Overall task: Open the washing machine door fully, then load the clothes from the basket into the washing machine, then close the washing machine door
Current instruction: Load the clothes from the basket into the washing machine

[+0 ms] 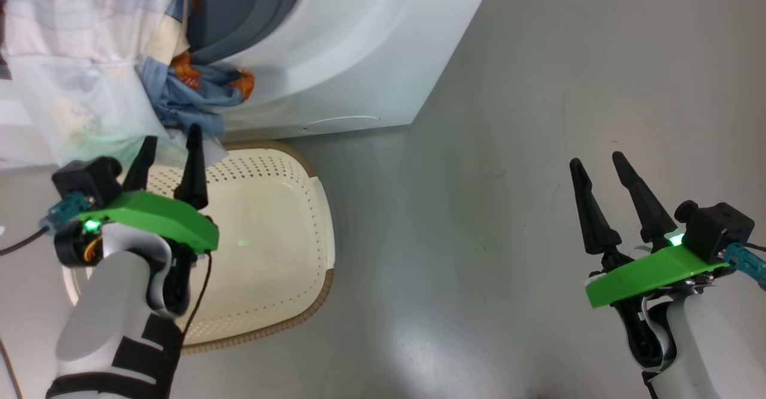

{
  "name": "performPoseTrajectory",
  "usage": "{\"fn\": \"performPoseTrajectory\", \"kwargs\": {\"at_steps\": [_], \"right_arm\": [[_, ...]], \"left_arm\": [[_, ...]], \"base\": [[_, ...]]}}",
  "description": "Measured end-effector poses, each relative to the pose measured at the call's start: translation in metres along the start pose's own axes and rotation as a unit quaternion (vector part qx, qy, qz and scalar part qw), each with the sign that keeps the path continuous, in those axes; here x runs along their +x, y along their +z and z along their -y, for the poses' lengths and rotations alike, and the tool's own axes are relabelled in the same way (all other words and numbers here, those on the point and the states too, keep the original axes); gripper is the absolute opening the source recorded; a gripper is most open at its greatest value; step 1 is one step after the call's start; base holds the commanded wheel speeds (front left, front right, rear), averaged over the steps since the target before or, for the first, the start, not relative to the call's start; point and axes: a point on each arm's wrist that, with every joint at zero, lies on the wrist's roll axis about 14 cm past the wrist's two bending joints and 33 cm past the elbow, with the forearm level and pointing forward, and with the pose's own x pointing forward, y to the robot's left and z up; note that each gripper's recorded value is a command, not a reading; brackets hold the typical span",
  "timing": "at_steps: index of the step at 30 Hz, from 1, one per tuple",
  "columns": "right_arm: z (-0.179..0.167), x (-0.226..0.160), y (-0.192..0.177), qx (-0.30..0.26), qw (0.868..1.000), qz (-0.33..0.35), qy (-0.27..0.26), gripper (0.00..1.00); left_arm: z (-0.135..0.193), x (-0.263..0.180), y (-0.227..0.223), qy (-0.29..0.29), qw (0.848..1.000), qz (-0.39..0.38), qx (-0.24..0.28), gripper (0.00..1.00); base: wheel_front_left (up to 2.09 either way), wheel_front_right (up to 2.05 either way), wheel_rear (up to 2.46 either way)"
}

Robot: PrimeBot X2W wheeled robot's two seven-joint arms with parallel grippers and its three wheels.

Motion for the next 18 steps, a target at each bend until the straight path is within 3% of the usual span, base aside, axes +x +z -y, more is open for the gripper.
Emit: {"fn": "performPoseTrajectory", "kwargs": {"at_steps": [13,18], "right_arm": [[0.000,0.002,-0.004,0.005,1.000,-0.004,-0.004,1.00],[0.001,0.002,-0.006,0.005,1.000,-0.006,-0.005,1.00]], "left_arm": [[0.015,0.014,0.009,-0.027,1.000,0.010,-0.006,1.00],[-0.001,0.024,0.015,-0.002,1.000,0.009,-0.008,1.00]], "base": [[0.00,0.00,0.00],[0.00,0.00,0.00]]}}
